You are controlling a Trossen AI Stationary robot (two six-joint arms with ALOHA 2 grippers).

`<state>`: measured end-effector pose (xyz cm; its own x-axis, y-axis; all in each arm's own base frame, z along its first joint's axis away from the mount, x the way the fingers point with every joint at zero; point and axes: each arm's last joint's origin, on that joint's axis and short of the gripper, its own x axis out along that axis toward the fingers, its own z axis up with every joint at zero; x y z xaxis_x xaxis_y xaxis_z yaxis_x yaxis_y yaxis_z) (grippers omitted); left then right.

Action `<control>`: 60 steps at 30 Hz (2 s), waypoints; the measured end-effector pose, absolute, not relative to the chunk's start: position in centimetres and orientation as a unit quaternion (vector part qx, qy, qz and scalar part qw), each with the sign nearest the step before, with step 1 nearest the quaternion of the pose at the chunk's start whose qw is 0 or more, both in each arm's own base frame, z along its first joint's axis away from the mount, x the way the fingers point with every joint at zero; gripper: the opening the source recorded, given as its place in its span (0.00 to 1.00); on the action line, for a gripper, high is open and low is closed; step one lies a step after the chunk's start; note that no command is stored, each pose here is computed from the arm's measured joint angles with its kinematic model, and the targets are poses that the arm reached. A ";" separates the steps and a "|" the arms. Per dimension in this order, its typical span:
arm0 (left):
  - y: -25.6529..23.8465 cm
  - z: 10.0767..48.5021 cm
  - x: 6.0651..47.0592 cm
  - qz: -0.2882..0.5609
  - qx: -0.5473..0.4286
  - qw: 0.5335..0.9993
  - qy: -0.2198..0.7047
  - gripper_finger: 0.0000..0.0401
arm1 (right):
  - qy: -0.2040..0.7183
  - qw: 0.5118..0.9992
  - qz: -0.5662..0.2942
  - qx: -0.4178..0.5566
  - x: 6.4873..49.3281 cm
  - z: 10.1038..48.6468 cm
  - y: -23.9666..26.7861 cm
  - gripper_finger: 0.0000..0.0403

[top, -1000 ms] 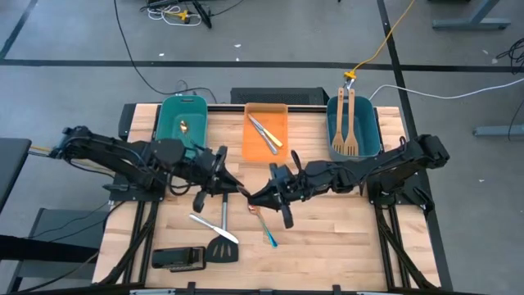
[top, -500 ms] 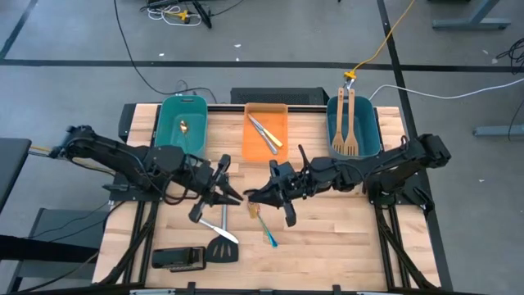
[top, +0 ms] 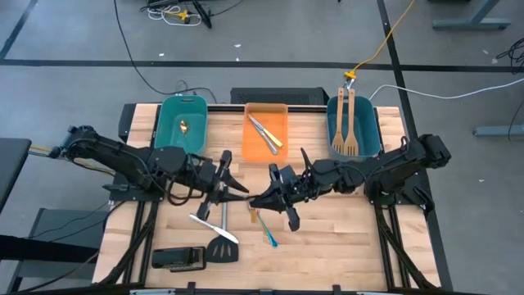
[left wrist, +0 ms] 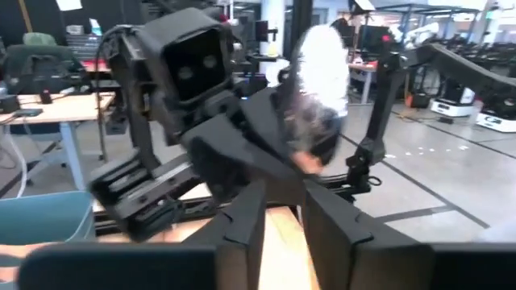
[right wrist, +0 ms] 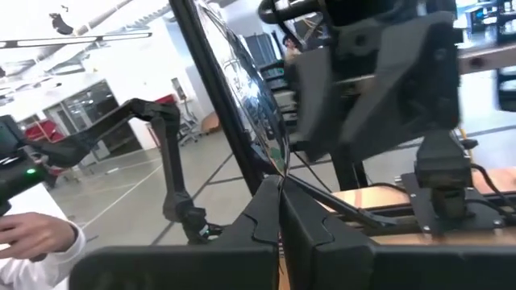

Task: Pick & Place Kitchen Items
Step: Put the yellow spoon into the green bin

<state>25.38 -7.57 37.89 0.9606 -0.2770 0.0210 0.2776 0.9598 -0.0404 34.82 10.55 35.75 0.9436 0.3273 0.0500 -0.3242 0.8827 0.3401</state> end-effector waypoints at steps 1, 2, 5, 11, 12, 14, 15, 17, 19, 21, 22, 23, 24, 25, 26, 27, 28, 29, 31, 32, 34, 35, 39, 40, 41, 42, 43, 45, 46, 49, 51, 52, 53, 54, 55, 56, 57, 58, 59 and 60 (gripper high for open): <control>-7.6 37.9 25.4 -0.144 -0.022 0.989 -0.007 0.25 | 0.004 0.970 0.167 0.174 34.8 35.8 10.5 0.01; -7.6 37.9 25.4 -0.144 -0.024 0.989 -0.005 0.28 | 0.004 0.970 0.167 0.174 34.8 35.8 10.5 0.01; -7.7 37.7 25.3 -0.148 -0.035 0.988 0.006 0.36 | 0.000 0.971 0.165 0.173 34.5 36.2 10.4 0.01; -8.4 37.4 25.1 -0.159 -0.044 0.986 0.021 0.49 | -0.023 0.976 0.144 0.162 33.7 37.3 10.0 0.01; -8.5 37.4 25.2 -0.160 -0.044 0.986 0.020 0.51 | -0.025 0.977 0.140 0.161 33.7 37.3 10.0 0.01; -8.6 37.3 25.3 -0.150 -0.044 0.988 0.019 0.53 | -0.026 0.977 0.137 0.160 33.7 37.3 9.8 0.01; -8.7 37.2 25.4 -0.142 -0.043 0.989 0.021 0.54 | -0.028 0.977 0.134 0.161 33.8 37.4 9.7 0.01; -8.8 36.7 26.0 -0.117 -0.041 0.992 0.027 0.55 | -0.032 0.979 0.120 0.163 33.8 37.4 9.6 0.01; -9.0 36.0 26.6 -0.103 -0.033 0.993 0.040 0.56 | -0.028 0.980 0.113 0.163 33.8 37.3 9.4 0.01; -9.0 35.6 27.3 -0.098 -0.025 0.994 0.039 0.56 | -0.029 0.980 0.112 0.163 33.9 37.3 9.4 0.01; -9.1 35.4 27.6 -0.097 -0.025 0.994 0.038 0.56 | -0.031 0.980 0.112 0.163 33.9 37.4 9.4 0.01; -9.1 35.2 27.9 -0.095 -0.025 0.994 0.036 0.56 | -0.031 0.980 0.111 0.163 33.9 37.3 9.3 0.01; -9.1 35.1 28.3 -0.095 -0.026 0.995 0.032 0.56 | -0.029 0.980 0.109 0.161 33.9 37.3 9.2 0.01; -9.1 34.9 28.6 -0.093 -0.026 0.995 0.031 0.56 | -0.026 0.981 0.108 0.159 33.9 37.2 9.2 0.01; -9.2 34.7 28.8 -0.093 -0.026 0.995 0.031 0.56 | -0.024 0.981 0.107 0.159 33.9 37.2 9.1 0.01; -9.2 34.6 29.0 -0.093 -0.027 0.995 0.030 0.56 | -0.024 0.981 0.106 0.159 34.0 37.2 9.1 0.01; -9.3 34.5 29.1 -0.093 -0.027 0.995 0.030 0.56 | -0.025 0.981 0.106 0.159 34.0 37.2 9.0 0.01; -9.3 34.4 29.2 -0.092 -0.026 0.995 0.031 0.56 | -0.026 0.981 0.106 0.158 34.0 37.2 9.0 0.01; -9.2 34.3 29.3 -0.090 -0.026 0.995 0.034 0.54 | -0.026 0.982 0.105 0.158 34.0 37.2 9.0 0.01; -9.2 34.2 29.3 -0.090 -0.027 0.995 0.037 0.52 | -0.025 0.982 0.105 0.158 34.0 37.2 9.0 0.01; -9.2 34.2 29.3 -0.090 -0.028 0.995 0.037 0.45 | -0.024 0.982 0.105 0.158 34.0 37.2 9.0 0.01; -9.2 34.2 29.3 -0.089 -0.028 0.995 0.036 0.40 | -0.023 0.982 0.105 0.157 34.0 37.2 9.0 0.01; -9.2 34.2 29.3 -0.090 -0.029 0.995 0.037 0.16 | -0.019 0.982 0.104 0.157 34.0 37.1 9.0 0.01; -9.2 34.2 29.3 -0.086 -0.035 0.995 0.037 0.10 | -0.019 0.983 0.105 0.152 34.0 37.1 9.0 0.01; -9.2 34.2 29.3 -0.087 -0.038 0.995 0.038 0.08 | -0.018 0.983 0.100 0.151 34.0 37.0 9.0 0.01; -9.1 34.2 29.4 -0.087 -0.041 0.995 0.039 0.08 | -0.018 0.983 0.099 0.152 34.0 37.0 9.0 0.01; -9.1 34.2 29.4 -0.085 -0.045 0.995 0.039 0.08 | -0.018 0.983 0.101 0.152 34.0 37.0 9.0 0.01; -9.1 34.1 29.4 -0.085 -0.051 0.994 0.041 0.08 | -0.014 0.983 0.100 0.153 34.0 37.0 9.0 0.01; -9.1 34.1 29.3 -0.085 -0.051 0.994 0.043 0.08 | -0.013 0.983 0.101 0.153 34.0 36.9 9.0 0.01; -9.1 34.1 29.3 -0.085 -0.051 0.994 0.043 0.08 | -0.011 0.983 0.101 0.154 34.0 36.9 9.0 0.01; -9.1 34.2 29.2 -0.083 -0.052 0.994 0.043 0.08 | -0.011 0.983 0.100 0.154 34.0 36.9 9.0 0.01; -9.1 34.2 29.2 -0.079 -0.052 0.995 0.043 0.08 | -0.011 0.983 0.100 0.154 34.0 36.9 9.0 0.01; -9.0 34.3 29.1 -0.078 -0.051 0.995 0.043 0.08 | -0.010 0.983 0.100 0.154 34.0 36.9 9.0 0.01; -9.0 34.4 29.0 -0.077 -0.051 0.995 0.045 0.08 | -0.010 0.983 0.099 0.154 34.0 36.9 8.9 0.01; -8.9 34.4 28.9 -0.074 -0.051 0.995 0.046 0.08 | -0.011 0.983 0.099 0.154 34.0 36.9 8.9 0.02; -8.9 34.4 28.9 -0.071 -0.052 0.995 0.045 0.08 | -0.011 0.983 0.099 0.154 34.0 36.9 8.9 0.03; -8.9 34.4 28.8 -0.068 -0.051 0.995 0.047 0.08 | -0.011 0.983 0.098 0.156 34.0 36.9 8.9 0.04; -8.8 34.5 28.6 -0.063 -0.049 0.996 0.050 0.08 | -0.009 0.983 0.098 0.156 34.0 36.9 8.9 0.05; -8.8 34.6 28.3 -0.061 -0.049 0.996 0.054 0.08 | -0.009 0.983 0.098 0.156 34.0 36.9 8.9 0.06; -8.7 34.7 28.2 -0.059 -0.049 0.996 0.052 0.08 | -0.011 0.983 0.100 0.156 34.0 36.9 8.9 0.06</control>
<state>28.20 -8.75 34.74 0.9878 -0.1222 -0.0970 0.1120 0.9882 -0.1045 34.03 8.93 36.94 0.9797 0.1934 0.0533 -0.2004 0.9312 0.3046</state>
